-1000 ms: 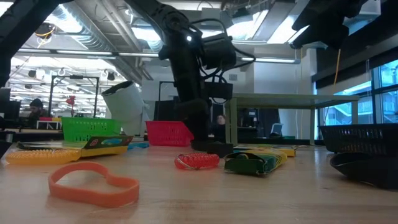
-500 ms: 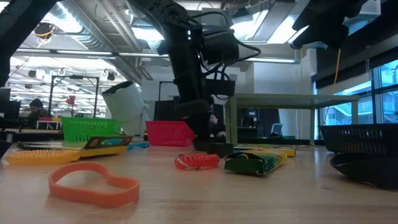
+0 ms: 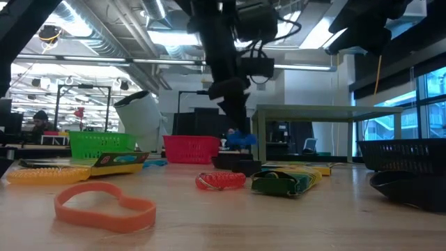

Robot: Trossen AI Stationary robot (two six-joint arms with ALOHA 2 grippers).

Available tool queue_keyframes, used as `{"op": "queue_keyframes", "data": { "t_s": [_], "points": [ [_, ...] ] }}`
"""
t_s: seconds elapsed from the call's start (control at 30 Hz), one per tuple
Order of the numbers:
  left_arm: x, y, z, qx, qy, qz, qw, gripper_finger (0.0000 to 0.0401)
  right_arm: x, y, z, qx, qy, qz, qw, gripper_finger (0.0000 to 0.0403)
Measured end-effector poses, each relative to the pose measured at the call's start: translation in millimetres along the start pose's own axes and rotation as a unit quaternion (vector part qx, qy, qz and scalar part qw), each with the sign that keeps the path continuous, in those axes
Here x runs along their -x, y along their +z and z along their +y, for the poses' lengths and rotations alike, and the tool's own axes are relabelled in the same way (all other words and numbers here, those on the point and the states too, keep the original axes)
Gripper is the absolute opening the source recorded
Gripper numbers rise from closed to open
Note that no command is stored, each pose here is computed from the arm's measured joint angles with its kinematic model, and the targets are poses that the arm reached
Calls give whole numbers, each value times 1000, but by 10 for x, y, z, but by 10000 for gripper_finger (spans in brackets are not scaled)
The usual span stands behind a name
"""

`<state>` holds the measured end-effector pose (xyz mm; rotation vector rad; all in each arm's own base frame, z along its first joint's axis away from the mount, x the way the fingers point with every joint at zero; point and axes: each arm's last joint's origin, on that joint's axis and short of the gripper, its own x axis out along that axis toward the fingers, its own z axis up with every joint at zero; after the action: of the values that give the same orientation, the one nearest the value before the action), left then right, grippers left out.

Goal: Pick & Place Office Desk Supplies
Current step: Put the blue spring keychain into the green basket

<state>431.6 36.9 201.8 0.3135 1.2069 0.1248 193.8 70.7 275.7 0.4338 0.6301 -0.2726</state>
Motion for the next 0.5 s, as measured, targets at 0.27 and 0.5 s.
{"op": "queue_keyframes", "data": {
  "t_s": [0.27,0.5],
  "points": [
    [363,-91,75,13,10,28,999,2,0,1,1,6,0,-1,1000,185],
    [786,-198,285,63,38,7,997,2,0,2,2,20,0,-1,1000,185]
  ]
}}
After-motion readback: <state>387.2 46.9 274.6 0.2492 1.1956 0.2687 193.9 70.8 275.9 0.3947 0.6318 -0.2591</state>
